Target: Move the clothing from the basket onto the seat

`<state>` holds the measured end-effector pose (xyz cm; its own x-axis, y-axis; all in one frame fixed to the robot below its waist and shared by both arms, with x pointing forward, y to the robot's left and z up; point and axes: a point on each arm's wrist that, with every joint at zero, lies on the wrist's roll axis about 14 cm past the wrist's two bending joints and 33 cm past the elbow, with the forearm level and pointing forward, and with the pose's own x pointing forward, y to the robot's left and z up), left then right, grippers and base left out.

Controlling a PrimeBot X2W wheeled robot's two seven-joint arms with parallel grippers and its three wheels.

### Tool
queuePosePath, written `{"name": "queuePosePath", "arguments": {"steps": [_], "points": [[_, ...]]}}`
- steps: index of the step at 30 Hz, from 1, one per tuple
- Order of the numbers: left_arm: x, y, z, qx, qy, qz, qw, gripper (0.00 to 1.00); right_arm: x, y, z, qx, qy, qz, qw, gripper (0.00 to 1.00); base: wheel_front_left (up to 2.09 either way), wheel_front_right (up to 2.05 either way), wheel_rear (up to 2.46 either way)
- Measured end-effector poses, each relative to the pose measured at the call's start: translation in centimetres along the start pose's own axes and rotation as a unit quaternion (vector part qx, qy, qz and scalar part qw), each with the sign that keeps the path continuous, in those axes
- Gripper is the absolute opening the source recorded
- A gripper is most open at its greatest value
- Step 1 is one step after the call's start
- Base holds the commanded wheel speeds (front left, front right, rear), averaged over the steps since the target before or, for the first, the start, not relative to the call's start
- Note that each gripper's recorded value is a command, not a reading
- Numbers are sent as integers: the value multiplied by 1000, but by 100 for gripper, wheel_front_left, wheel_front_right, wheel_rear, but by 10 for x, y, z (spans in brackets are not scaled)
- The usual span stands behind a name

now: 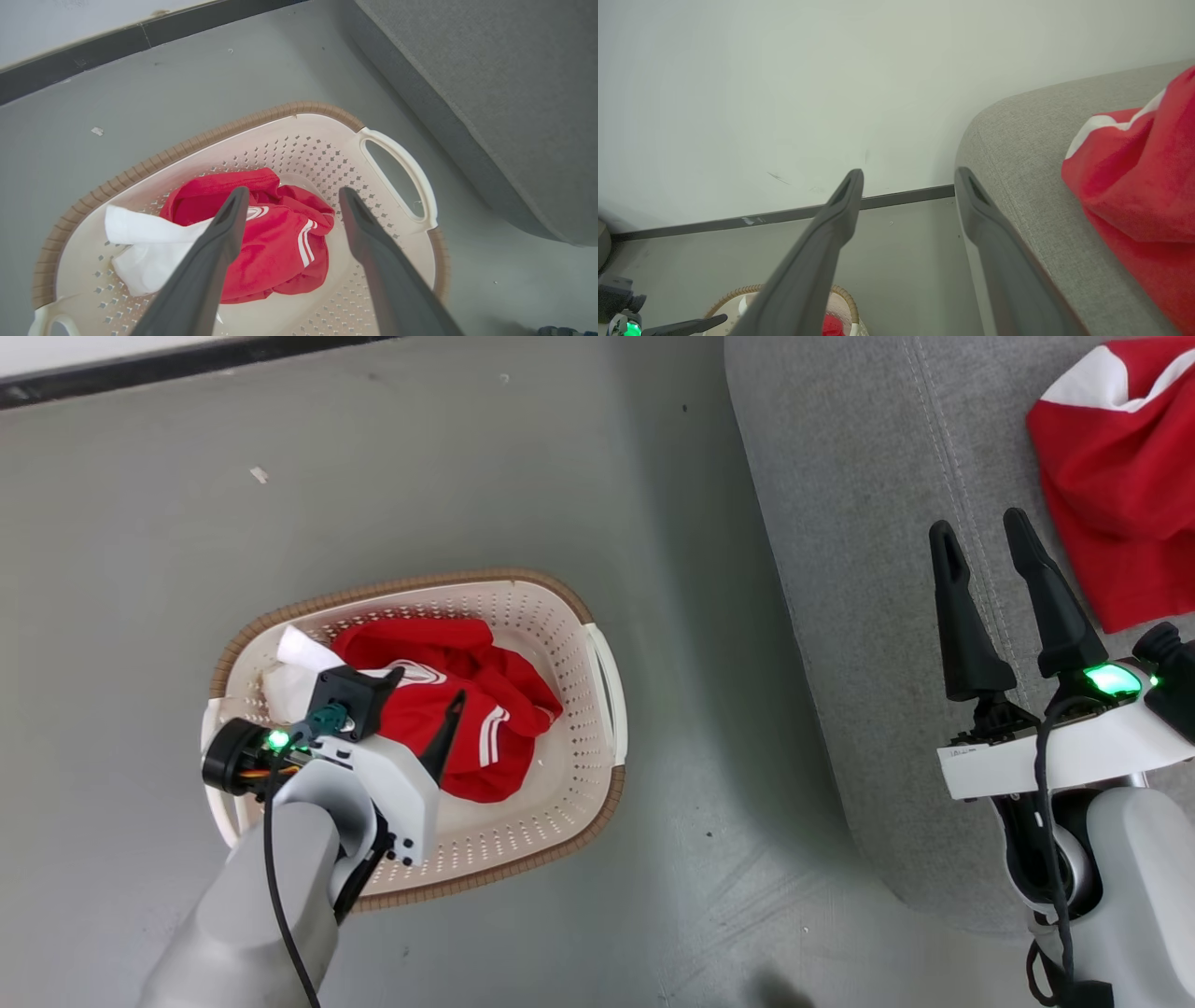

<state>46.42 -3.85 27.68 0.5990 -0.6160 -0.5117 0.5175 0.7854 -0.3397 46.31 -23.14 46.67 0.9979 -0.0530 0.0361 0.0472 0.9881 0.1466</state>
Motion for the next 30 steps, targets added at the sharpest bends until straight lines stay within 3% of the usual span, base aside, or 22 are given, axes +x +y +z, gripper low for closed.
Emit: {"name": "queuePosePath", "arguments": {"steps": [18,30], "points": [[45,27,-30,53,63,-4,997,100,8,-9,-18,-12,17,-15,1000,100,0,0,0],[60,42,-66,148,121,-22,981,100,21,-7,-22,-19,15,-7,1000,100,0,0,0]]}}
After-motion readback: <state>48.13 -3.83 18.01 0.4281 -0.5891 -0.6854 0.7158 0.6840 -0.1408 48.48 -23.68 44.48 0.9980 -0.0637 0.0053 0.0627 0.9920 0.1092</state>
